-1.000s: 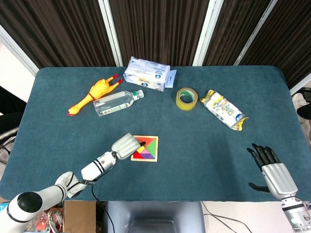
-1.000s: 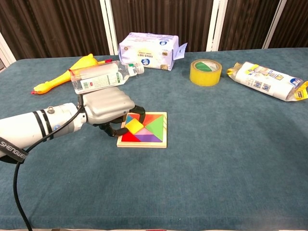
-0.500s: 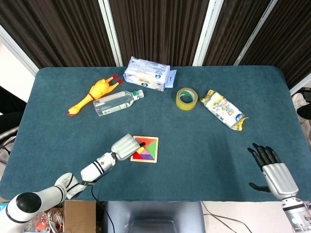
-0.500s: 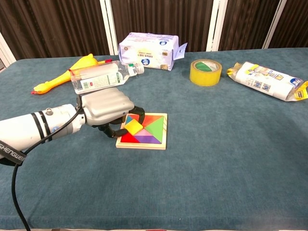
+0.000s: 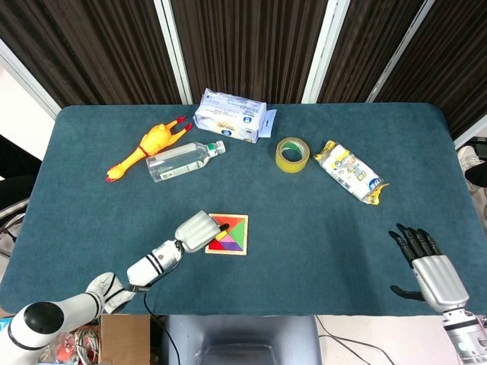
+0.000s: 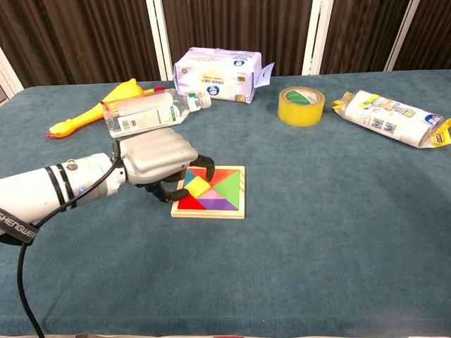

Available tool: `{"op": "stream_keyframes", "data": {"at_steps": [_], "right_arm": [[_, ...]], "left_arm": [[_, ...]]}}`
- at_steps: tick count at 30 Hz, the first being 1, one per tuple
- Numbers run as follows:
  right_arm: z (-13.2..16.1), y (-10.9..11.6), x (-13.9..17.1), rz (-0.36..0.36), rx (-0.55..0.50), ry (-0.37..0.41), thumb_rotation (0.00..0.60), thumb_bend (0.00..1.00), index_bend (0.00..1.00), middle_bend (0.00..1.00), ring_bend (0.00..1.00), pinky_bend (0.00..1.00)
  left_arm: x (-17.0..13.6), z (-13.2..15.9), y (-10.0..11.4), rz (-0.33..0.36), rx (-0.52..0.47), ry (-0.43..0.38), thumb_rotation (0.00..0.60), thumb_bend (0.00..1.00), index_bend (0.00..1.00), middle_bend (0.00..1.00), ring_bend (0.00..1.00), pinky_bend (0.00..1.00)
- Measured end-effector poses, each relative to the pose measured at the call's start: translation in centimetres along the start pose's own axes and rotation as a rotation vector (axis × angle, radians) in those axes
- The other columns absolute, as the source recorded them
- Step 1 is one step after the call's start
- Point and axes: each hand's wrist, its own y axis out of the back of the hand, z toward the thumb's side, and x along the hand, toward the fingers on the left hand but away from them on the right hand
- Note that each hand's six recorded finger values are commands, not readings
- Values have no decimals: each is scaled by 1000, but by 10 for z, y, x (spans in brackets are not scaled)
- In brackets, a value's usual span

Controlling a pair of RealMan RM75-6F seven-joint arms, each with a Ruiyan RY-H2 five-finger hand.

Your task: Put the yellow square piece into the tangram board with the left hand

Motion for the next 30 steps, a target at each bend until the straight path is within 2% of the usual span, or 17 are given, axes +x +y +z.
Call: {"op": "stream_keyframes", "data": {"at_steps": [16, 24, 30], "right_arm": [[4, -1, 1, 0, 0, 16, 600, 150, 0, 0, 0, 0], [4, -1, 2, 2, -1, 18, 600, 149, 0, 0, 0, 0], [1, 1, 2, -1, -8, 12, 600, 149, 0, 0, 0, 0]], "left_arm": [[-6, 1, 16, 35, -44, 2, 600, 380, 343, 1000, 1000, 1000], [-9, 1, 10, 13, -36, 23, 600, 378, 289, 1000, 1000, 1000], [-3, -3, -1, -24, -39, 69, 600, 378, 253, 1000, 1000, 1000]]}}
